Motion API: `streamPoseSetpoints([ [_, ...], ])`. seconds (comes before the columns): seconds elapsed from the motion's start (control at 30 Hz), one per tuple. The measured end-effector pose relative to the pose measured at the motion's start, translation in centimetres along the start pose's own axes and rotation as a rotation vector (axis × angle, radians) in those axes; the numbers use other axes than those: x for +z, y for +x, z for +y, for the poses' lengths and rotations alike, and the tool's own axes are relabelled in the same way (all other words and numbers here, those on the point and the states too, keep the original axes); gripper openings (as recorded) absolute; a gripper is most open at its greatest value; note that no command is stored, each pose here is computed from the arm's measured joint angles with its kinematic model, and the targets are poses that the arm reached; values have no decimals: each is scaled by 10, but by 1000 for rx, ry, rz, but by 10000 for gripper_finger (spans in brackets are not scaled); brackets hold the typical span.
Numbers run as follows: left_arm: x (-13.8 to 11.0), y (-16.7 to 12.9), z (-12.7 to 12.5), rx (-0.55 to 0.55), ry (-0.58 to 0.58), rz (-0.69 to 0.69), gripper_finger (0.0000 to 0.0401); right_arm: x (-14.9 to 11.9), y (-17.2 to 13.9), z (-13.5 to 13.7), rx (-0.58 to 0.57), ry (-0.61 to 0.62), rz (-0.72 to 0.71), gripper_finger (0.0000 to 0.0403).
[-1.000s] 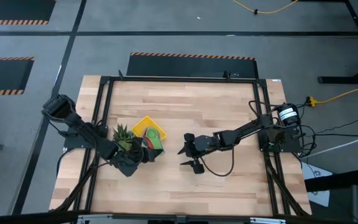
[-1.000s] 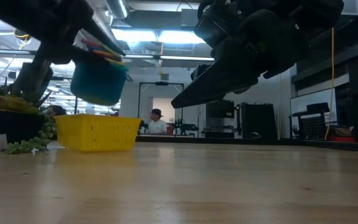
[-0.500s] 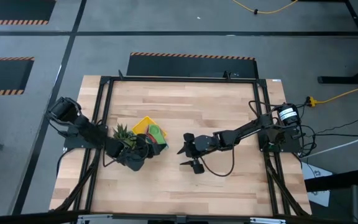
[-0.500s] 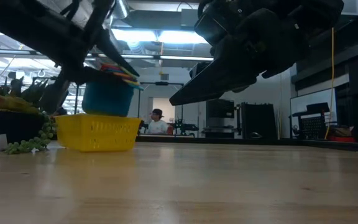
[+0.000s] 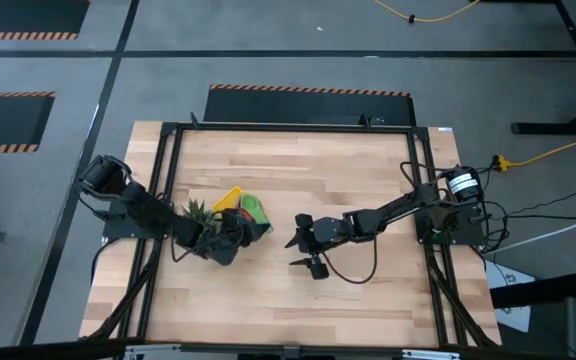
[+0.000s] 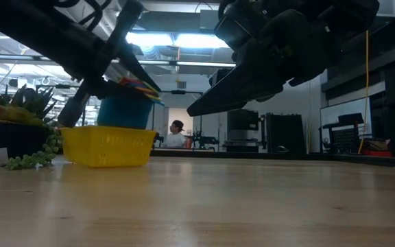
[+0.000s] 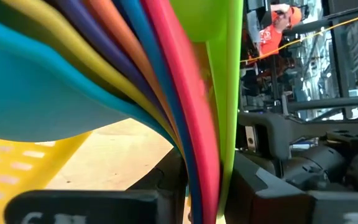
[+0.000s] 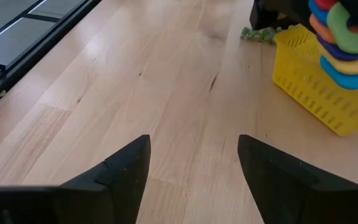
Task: Nest measuring cups in basket
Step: Put the stacked measuring cups into the yellow bin
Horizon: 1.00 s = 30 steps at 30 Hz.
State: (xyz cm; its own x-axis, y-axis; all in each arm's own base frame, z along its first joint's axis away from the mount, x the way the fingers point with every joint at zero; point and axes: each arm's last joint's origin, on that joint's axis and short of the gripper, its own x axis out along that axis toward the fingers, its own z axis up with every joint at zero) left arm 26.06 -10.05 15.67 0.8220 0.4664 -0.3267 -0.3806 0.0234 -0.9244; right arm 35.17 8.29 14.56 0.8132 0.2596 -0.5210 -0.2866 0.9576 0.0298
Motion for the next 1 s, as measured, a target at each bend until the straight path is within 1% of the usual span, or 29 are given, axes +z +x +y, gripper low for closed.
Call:
streamPoseSetpoints([
  [0.33, 5, 8, 0, 30, -16, 52, 66, 0, 0, 0, 0, 0, 1, 248],
  [0.53, 5, 8, 0, 39, -15, 79, 79, 0, 0, 0, 0, 0, 1, 248],
  [0.77, 3, 8, 0, 52, -14, 133, 81, 0, 0, 0, 0, 0, 2, 248],
  [1.0, 3, 8, 1, 55, -12, 132, 101, 0, 0, 0, 0, 0, 2, 248],
])
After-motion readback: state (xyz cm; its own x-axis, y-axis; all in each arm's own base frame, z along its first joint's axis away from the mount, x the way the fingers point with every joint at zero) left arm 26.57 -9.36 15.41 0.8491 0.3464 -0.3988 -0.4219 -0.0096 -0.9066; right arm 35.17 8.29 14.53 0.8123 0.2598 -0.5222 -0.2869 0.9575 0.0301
